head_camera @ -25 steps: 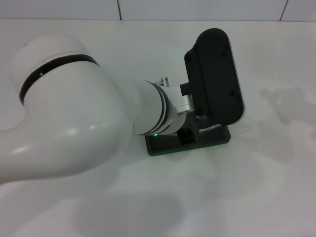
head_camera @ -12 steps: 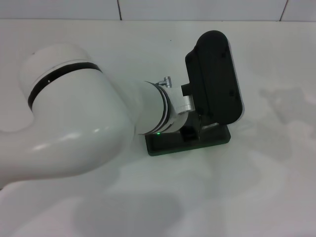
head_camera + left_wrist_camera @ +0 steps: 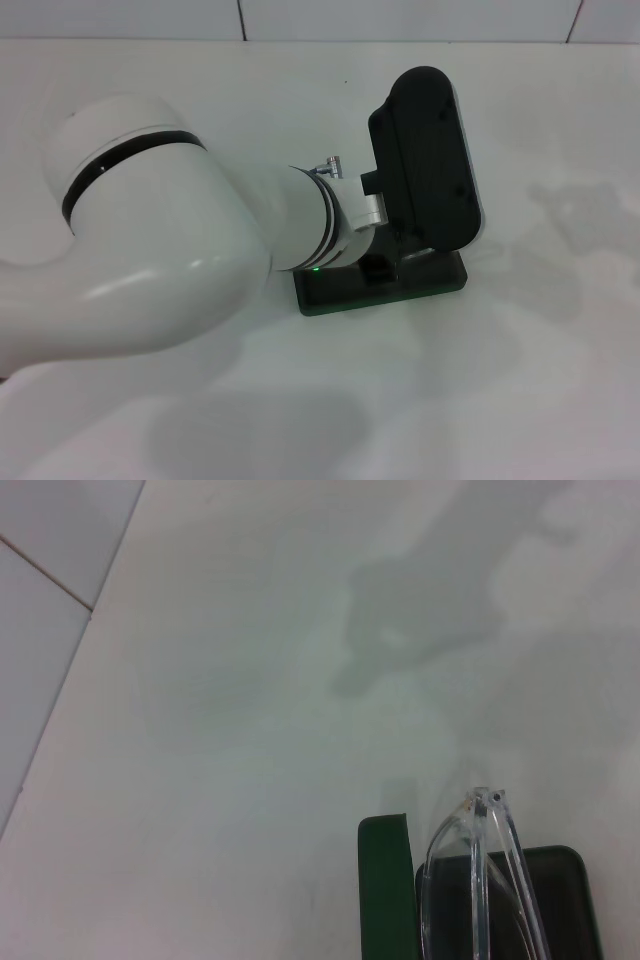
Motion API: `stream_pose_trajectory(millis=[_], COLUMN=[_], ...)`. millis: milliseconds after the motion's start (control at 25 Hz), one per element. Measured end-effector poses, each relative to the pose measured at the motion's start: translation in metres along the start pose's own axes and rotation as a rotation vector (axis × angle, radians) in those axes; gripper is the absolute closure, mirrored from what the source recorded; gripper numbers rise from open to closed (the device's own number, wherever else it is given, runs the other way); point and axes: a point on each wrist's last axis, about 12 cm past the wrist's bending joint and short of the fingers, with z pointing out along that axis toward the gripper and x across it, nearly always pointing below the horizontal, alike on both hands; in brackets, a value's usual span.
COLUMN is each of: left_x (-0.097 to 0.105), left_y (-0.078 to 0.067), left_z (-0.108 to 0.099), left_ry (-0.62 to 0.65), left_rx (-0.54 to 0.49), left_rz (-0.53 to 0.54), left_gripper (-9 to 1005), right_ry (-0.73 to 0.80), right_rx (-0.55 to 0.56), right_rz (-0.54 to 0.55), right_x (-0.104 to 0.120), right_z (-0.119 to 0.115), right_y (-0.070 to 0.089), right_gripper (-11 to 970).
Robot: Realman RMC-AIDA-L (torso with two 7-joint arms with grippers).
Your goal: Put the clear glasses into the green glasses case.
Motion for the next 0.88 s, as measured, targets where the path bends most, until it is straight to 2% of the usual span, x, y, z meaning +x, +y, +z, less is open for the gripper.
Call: stream_pose_trajectory(millis=[880], left_x=[0.0023], left_y=[-0.0014], left_z=[0.0024], left_ry=[-0.007], left_rx=[-0.002], left_rz=[-0.008], left_gripper=[909], right_ry=[-0.004], right_rx=[0.005], right_rz=[0.006], right_x=[0.0032], right_z=[-0.0073], right_y=[0.0034], right_gripper=[874])
